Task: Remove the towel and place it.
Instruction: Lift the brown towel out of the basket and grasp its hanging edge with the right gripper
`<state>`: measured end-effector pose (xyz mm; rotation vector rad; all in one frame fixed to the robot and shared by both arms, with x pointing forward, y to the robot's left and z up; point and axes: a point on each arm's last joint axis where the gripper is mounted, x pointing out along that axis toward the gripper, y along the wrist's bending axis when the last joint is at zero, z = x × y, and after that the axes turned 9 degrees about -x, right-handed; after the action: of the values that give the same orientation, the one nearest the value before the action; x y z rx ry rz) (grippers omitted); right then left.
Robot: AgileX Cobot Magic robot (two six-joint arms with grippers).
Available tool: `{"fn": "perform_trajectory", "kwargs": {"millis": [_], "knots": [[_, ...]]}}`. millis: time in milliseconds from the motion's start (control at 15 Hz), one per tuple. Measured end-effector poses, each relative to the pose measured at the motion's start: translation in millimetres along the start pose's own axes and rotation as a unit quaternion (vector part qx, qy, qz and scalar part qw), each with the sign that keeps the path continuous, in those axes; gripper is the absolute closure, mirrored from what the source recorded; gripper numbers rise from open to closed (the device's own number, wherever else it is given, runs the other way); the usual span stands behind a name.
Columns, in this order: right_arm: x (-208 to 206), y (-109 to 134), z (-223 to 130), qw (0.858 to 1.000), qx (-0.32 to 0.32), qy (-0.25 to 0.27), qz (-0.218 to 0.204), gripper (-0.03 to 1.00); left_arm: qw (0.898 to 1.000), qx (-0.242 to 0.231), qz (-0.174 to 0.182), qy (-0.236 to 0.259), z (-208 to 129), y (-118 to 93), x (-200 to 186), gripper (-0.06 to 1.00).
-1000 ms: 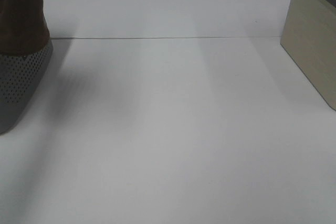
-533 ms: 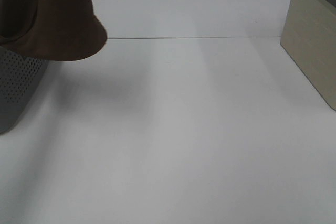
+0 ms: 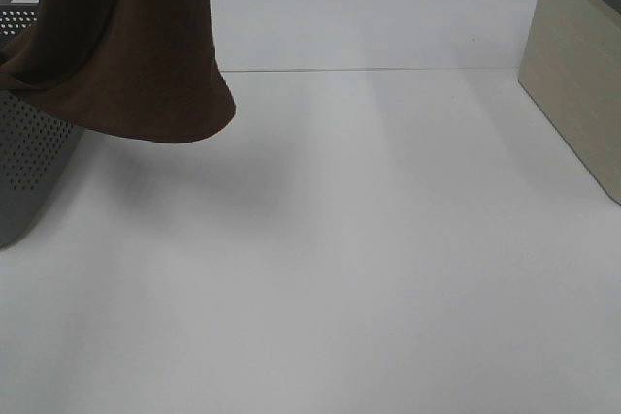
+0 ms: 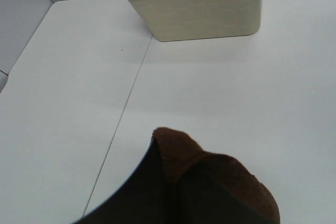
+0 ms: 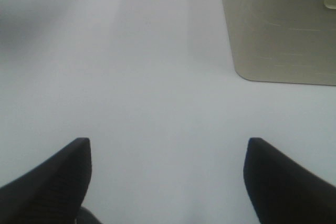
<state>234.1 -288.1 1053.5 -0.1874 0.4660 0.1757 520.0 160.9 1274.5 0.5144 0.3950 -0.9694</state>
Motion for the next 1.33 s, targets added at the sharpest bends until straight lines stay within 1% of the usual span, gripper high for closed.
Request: {"fn": "perform_trajectory", "kwargs": {"millis": [133,333,467,600,667,733,800,933,1000,1133,1200,1267,1333], "knots": [[6,1,4,1.000,0.012,0.018,0.021,0.20,1.000,0.000,0.002,0.001,0,0,0,0.94],[15,0,8,0.998,0.017,0.048,0.028,0.20,1.000,-0.001,0.004,0.003,0,1,0,0.94],[26,-2,12,0.996,0.021,0.083,0.036,0.20,1.000,0.000,0.007,0.006,-1,1,0,0.94],[32,-3,15,0.994,0.011,0.103,0.045,0.20,1.000,0.000,0.008,0.005,-1,1,0,0.94],[36,-4,23,0.995,-0.018,0.083,0.055,0.20,1.000,0.000,0.008,0.005,-1,1,0,0.94],[37,-4,29,0.997,-0.027,0.054,0.054,0.20,1.000,0.000,0.008,0.005,-1,1,0,0.94],[38,-3,35,0.998,-0.029,0.024,0.055,0.20,1.000,-0.001,0.008,0.005,-1,1,0,0.94],[44,-4,45,0.997,-0.030,0.000,0.065,0.20,1.000,-0.001,0.008,0.005,-1,1,0,0.94],[52,-4,51,0.997,-0.030,0.001,0.077,0.20,1.000,-0.001,0.008,0.005,-1,1,0,0.94],[74,-1,58,0.992,-0.033,0.020,0.122,0.20,1.000,-0.001,0.008,0.005,-1,1,0,0.94],[79,0,60,0.990,-0.031,0.024,0.136,0.20,1.000,-0.001,0.008,0.005,-1,1,0,0.94],[102,5,65,0.979,-0.043,0.035,0.194,0.20,1.000,-0.001,0.008,0.005,-1,1,0,0.94],[112,7,68,0.974,-0.055,0.031,0.219,0.20,1.000,0.000,0.008,0.005,-1,1,0,0.94]]}}
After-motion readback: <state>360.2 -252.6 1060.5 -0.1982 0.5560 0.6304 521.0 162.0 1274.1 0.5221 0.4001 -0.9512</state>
